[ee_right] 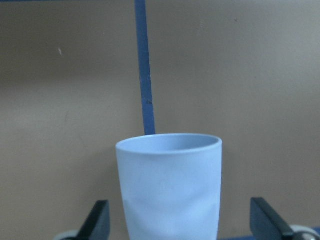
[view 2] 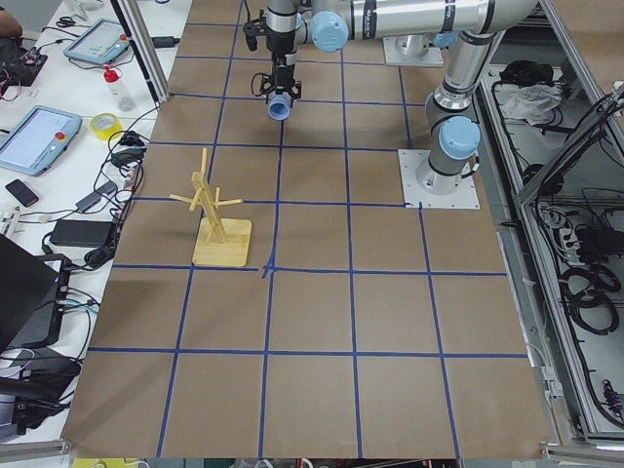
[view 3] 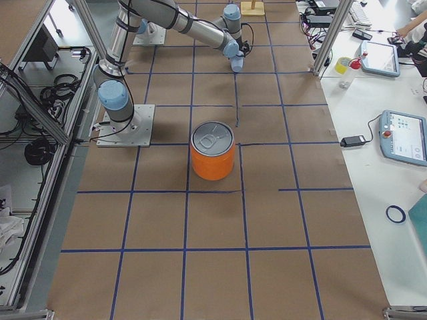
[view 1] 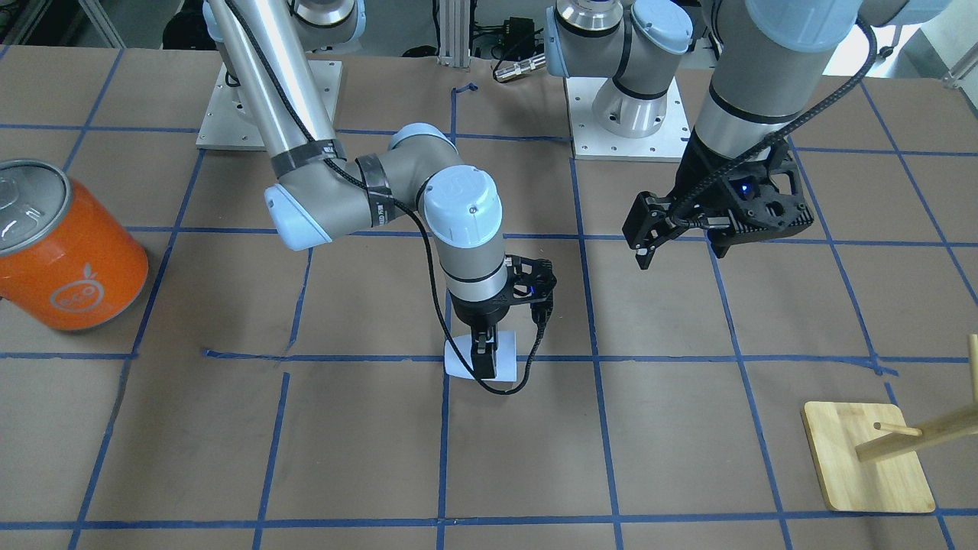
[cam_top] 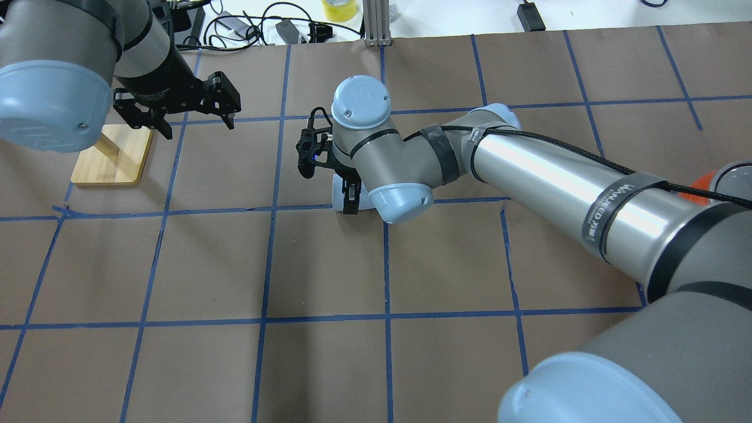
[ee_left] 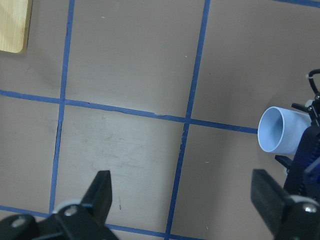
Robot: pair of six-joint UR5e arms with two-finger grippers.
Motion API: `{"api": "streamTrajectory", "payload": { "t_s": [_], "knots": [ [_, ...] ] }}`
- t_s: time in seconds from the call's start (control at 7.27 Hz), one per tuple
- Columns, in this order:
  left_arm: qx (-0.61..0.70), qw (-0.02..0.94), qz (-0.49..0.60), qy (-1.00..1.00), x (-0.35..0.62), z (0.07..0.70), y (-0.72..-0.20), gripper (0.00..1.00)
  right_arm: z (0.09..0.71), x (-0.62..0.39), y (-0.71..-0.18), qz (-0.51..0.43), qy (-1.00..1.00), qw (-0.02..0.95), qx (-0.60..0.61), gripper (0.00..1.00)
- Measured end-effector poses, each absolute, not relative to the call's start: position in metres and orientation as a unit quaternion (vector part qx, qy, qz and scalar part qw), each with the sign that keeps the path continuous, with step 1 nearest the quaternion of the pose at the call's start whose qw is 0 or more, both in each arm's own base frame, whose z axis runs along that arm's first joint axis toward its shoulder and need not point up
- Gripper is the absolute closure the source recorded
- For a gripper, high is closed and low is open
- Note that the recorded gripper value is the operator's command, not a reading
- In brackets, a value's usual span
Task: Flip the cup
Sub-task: 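Lay the cup on its side and open the right gripper, then raise the right gripper away while the left gripper reaches toward the lying cup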
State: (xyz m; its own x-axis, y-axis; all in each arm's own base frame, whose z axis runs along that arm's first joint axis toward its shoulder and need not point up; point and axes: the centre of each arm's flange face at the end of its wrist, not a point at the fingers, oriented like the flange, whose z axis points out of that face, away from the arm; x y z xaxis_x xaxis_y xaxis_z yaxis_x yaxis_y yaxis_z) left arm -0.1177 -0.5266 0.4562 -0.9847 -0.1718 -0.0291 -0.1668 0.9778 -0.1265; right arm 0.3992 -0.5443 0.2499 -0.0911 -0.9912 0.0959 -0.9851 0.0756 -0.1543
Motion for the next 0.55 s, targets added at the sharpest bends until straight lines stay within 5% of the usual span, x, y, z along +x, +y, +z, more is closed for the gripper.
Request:
{"api": "streamTrajectory", "payload": {
  "t_s": [0.55],
  "knots": [
    [-0.096, 0.009, -0.046, 0.994, -0.119, 0.44, -0.533, 0.0, 0.382, 0.258, -0.543, -0.007, 0.869, 0.05, -0.493, 0.0]
  ]
}}
